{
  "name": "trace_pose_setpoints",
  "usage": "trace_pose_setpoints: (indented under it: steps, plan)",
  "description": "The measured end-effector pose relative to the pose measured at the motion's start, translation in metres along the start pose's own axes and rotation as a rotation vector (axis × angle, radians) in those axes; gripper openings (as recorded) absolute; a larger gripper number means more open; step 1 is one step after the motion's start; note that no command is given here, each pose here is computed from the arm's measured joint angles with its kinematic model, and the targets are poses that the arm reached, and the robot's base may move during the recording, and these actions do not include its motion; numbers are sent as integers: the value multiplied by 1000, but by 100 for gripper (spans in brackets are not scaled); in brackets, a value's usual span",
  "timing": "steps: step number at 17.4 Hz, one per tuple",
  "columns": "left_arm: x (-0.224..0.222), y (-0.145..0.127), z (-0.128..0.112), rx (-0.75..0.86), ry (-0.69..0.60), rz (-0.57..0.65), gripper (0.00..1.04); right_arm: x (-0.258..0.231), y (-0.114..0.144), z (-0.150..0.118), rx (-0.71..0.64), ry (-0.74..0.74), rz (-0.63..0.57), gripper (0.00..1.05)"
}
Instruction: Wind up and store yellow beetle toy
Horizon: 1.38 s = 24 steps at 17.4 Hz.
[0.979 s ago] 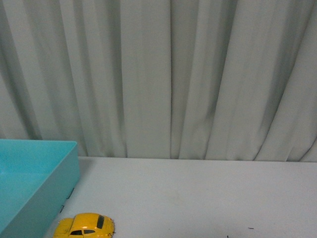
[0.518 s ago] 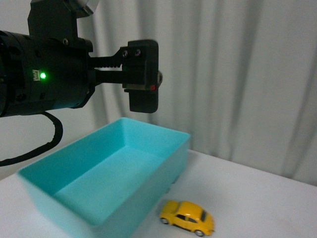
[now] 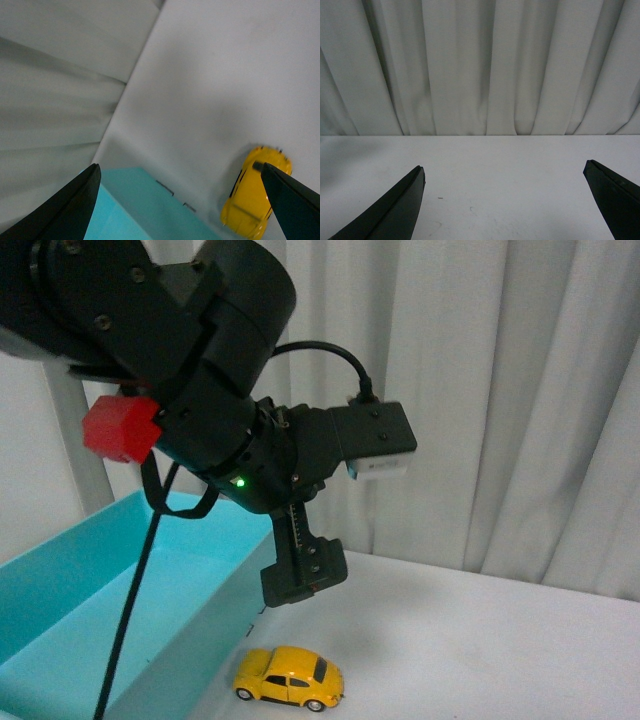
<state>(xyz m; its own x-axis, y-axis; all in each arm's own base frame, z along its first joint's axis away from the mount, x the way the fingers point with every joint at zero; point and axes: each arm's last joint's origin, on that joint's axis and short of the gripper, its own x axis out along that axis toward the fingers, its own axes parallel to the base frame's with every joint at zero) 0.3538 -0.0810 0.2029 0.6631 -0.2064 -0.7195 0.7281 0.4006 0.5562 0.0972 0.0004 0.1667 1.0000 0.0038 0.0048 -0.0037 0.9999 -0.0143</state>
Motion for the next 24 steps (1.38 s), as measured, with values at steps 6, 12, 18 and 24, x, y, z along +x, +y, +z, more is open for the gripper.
trace_pose_setpoints:
  steps: [6, 12, 18, 24]
  plan:
    - [32, -22, -5, 221, 244, -286, 98, 0, 0, 0, 0, 0, 1, 98]
    - [65, -39, -21, 208, 319, -340, 98, 0, 0, 0, 0, 0, 0, 98]
    - [89, -57, -31, 186, 355, -375, 98, 0, 0, 0, 0, 0, 0, 98]
    - [98, -58, -32, 168, 382, -331, 59, 0, 0, 0, 0, 0, 0, 98]
